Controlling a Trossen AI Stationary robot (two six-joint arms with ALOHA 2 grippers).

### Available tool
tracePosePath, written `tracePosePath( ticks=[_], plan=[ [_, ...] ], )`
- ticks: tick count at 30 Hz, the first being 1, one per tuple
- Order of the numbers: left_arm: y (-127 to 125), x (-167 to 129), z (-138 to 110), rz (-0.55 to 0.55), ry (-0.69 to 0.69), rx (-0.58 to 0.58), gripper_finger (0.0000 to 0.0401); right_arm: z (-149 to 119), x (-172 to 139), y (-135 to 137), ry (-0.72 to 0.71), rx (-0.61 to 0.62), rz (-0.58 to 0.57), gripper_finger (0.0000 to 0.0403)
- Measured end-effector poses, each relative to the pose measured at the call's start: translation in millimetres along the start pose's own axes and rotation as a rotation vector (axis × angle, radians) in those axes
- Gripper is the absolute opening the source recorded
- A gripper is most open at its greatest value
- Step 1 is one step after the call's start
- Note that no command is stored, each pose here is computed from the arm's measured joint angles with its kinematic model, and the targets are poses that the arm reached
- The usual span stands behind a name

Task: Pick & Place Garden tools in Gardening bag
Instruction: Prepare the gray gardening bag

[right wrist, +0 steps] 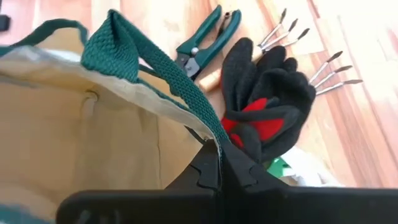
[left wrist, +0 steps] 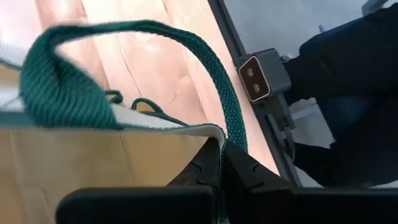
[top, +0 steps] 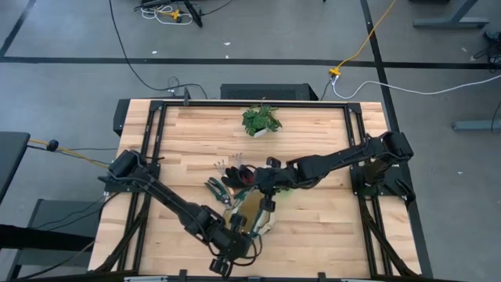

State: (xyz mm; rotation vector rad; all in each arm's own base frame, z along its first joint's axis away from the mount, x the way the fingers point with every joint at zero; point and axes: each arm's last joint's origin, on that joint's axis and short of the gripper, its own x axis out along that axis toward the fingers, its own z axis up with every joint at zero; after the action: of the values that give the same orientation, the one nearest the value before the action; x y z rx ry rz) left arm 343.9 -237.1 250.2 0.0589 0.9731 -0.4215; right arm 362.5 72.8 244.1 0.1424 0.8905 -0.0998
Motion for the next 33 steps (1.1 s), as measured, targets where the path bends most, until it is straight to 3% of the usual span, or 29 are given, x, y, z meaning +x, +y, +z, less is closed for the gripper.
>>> tracePosePath(
  ticks=[10, 15, 22, 33],
  plan=[
    [2, 0, 3, 0.006, -0.025, -0.032, 0.0049, -7, -3, 18, 0.014, -0.066, 0.049, 0.001],
    [4, 0, 3, 0.011, -0.027, -0.046, 0.0054, -10, -5, 26, 0.034, -0.081, 0.114, 0.0025],
    [8, 0, 4, 0.027, -0.03, -0.053, 0.0055, -11, -5, 30, 0.03, -0.091, 0.114, 0.0038],
    [14, -14, 9, 0.081, -0.069, -0.046, 0.008, -10, -5, 30, 0.015, -0.098, 0.118, 0.0106]
  ],
)
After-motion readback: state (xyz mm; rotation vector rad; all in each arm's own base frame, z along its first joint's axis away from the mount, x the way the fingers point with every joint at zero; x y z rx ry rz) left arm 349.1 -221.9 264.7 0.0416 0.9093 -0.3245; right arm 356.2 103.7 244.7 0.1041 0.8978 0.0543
